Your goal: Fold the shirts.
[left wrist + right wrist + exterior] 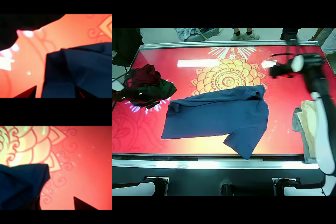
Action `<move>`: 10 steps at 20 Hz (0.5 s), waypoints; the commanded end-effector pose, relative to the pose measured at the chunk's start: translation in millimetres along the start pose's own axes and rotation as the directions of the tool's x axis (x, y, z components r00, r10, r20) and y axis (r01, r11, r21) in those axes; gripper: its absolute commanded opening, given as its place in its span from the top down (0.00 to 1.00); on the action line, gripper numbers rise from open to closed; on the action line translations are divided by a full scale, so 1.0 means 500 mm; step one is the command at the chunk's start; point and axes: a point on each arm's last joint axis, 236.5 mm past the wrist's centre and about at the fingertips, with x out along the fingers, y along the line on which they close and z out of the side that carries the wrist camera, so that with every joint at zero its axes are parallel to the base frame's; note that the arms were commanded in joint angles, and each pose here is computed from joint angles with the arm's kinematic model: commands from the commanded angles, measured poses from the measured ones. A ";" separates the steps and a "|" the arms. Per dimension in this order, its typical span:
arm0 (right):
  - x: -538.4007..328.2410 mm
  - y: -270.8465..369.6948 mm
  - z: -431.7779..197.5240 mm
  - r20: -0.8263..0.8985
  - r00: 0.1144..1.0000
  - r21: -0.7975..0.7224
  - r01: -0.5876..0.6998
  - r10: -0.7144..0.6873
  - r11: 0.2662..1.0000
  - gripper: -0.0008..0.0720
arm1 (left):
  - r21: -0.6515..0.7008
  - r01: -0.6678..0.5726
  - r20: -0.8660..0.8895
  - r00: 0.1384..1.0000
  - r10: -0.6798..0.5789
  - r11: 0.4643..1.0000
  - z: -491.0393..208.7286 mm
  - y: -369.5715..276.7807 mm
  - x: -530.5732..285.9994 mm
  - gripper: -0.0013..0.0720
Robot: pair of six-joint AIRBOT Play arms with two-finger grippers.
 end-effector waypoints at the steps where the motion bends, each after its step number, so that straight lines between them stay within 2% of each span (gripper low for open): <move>1: -0.095 -0.111 -0.181 -0.331 0.943 -0.143 -0.091 0.039 0.986 0.30 | -0.103 -0.053 -0.309 0.951 0.018 0.993 -0.155 0.112 -0.025 0.21; 2: -0.106 -0.118 -0.232 -0.414 0.906 -0.133 -0.157 0.089 0.979 0.30 | -0.140 -0.024 -0.373 0.927 -0.030 0.990 -0.205 0.116 -0.007 0.25; 5: -0.113 -0.084 -0.318 -0.508 0.818 -0.019 -0.324 0.270 0.946 0.30 | -0.187 0.086 -0.465 0.870 -0.165 0.979 -0.315 0.084 0.059 0.26; 10: -0.094 -0.049 -0.361 -0.538 0.769 0.021 -0.396 0.344 0.918 0.30 | -0.186 0.103 -0.434 0.884 -0.176 0.977 -0.341 0.067 0.120 0.26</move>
